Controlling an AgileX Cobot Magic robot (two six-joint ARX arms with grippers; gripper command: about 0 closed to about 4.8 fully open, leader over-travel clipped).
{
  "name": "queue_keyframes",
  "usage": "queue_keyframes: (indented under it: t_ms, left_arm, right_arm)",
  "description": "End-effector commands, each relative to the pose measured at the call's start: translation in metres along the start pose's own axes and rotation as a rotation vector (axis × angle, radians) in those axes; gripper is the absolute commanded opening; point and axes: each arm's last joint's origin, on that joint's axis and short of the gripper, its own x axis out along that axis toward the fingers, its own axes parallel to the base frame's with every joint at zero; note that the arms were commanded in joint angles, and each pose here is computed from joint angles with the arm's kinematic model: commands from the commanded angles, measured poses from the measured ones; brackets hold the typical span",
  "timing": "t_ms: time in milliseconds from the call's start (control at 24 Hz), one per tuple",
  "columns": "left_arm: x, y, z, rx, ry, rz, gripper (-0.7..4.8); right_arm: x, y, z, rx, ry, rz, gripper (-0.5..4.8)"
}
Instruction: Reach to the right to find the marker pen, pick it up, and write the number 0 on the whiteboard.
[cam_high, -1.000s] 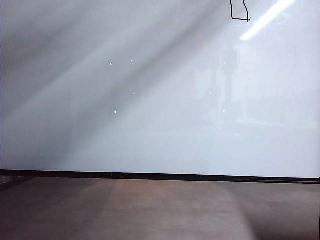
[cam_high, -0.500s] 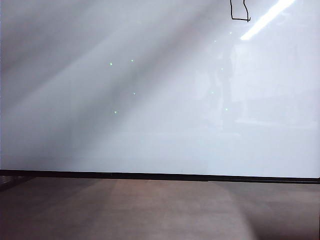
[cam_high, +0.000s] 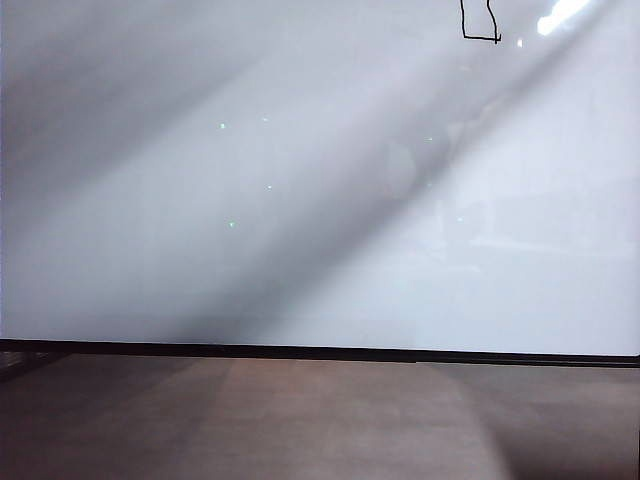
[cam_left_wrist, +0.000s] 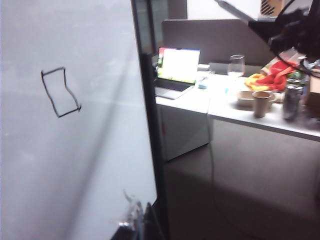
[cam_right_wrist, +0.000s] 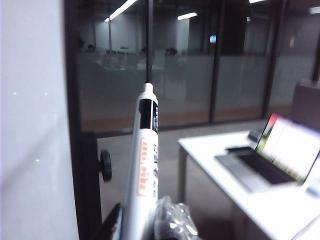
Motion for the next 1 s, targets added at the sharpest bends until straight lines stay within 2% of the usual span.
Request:
queue_keyframes:
  t_ms: [42, 208, 500, 583, 666, 750, 791, 833, 875, 916, 958, 1000]
  left_arm:
    - [0.017, -0.007, -0.004, 0.001, 0.002, 0.066, -0.05]
    - [0.04, -0.016, -0.017, -0.047, 0.057, 0.106, -0.05]
    - [0.078, -0.019, -0.054, -0.111, 0.164, 0.066, -0.05]
    - [0.081, -0.019, -0.062, -0.119, 0.203, 0.063, -0.05]
    - [0.077, -0.018, -0.06, -0.117, 0.198, 0.106, -0.05]
    - [0.056, -0.015, -0.039, -0.09, 0.161, 0.231, -0.05]
    - [0.047, -0.013, -0.033, -0.087, 0.149, 0.253, -0.05]
    - [0.02, -0.009, -0.017, -0.089, 0.127, 0.291, -0.05]
    - [0.007, -0.007, -0.011, -0.093, 0.121, 0.312, -0.05]
    - [-0.025, -0.003, -0.001, -0.112, 0.101, 0.37, -0.05]
    - [-0.04, -0.001, 0.002, -0.124, 0.09, 0.399, -0.05]
    - [-0.073, 0.0, 0.006, -0.125, 0.064, 0.452, -0.05]
  right_arm:
    - [0.026, -0.006, -0.035, 0.066, 0.043, 0.012, -0.04]
    - [0.056, -0.005, -0.071, 0.078, 0.163, 0.051, -0.04]
    - [0.112, -0.006, -0.142, 0.06, 0.263, 0.108, -0.04]
    - [0.12, -0.005, -0.161, 0.071, 0.314, 0.116, -0.04]
    - [0.119, 0.0, -0.162, 0.072, 0.314, 0.141, -0.04]
    - [0.109, 0.006, -0.144, 0.074, 0.286, 0.178, -0.04]
    - [0.104, 0.01, -0.136, 0.074, 0.274, 0.191, -0.04]
    - [0.091, 0.016, -0.117, 0.072, 0.244, 0.212, -0.04]
    - [0.085, 0.021, -0.108, 0.074, 0.229, 0.228, -0.04]
    - [0.068, 0.034, -0.089, 0.073, 0.201, 0.275, -0.04]
    - [0.061, 0.04, -0.082, 0.074, 0.192, 0.299, -0.04]
    - [0.044, 0.053, -0.068, 0.071, 0.175, 0.331, -0.04]
